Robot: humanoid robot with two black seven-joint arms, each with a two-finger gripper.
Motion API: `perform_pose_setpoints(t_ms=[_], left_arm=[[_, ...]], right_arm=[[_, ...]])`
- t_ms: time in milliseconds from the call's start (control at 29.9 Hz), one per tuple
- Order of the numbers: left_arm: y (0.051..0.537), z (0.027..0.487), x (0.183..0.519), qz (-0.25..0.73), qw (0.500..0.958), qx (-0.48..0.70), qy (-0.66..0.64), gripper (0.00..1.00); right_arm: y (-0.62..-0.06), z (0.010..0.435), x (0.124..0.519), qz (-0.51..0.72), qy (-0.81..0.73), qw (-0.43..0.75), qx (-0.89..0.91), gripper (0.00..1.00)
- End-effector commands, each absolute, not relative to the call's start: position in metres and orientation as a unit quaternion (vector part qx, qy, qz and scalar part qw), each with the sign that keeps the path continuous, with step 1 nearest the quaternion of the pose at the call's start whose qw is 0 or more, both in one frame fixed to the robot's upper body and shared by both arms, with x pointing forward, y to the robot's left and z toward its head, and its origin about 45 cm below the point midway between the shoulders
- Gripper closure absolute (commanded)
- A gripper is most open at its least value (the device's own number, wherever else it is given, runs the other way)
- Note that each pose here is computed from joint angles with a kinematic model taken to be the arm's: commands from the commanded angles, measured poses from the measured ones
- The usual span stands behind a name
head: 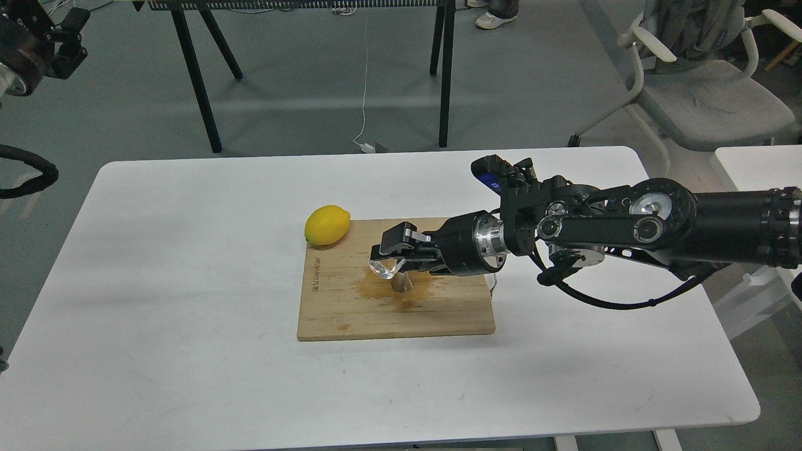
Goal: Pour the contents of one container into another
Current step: 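Tilt the held glass over the jigger to pour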
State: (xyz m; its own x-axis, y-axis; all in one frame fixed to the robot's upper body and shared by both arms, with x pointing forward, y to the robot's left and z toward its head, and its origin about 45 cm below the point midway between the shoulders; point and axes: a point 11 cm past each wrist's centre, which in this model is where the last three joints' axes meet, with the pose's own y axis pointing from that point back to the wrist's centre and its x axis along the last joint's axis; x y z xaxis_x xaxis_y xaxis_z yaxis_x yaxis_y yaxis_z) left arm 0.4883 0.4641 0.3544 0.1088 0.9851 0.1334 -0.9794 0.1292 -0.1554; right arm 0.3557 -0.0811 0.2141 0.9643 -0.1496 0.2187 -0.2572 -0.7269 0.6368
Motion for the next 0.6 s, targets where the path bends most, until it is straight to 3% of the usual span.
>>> perform_pose_setpoints(t_ms=[0, 569], left_arm=[[0.465, 0.355, 0.488, 0.660, 0.744, -0.014, -0.102, 0.00], [0.464, 0.354, 0.488, 0.660, 0.745, -0.014, -0.102, 0.00]], right_arm=[[-0.083, 0.213, 0.355, 0.066, -0.115, 0.349, 0.928, 0.98], [-0.084, 0.203, 0.353, 0.026, -0.147, 0.329, 0.932, 0.98]])
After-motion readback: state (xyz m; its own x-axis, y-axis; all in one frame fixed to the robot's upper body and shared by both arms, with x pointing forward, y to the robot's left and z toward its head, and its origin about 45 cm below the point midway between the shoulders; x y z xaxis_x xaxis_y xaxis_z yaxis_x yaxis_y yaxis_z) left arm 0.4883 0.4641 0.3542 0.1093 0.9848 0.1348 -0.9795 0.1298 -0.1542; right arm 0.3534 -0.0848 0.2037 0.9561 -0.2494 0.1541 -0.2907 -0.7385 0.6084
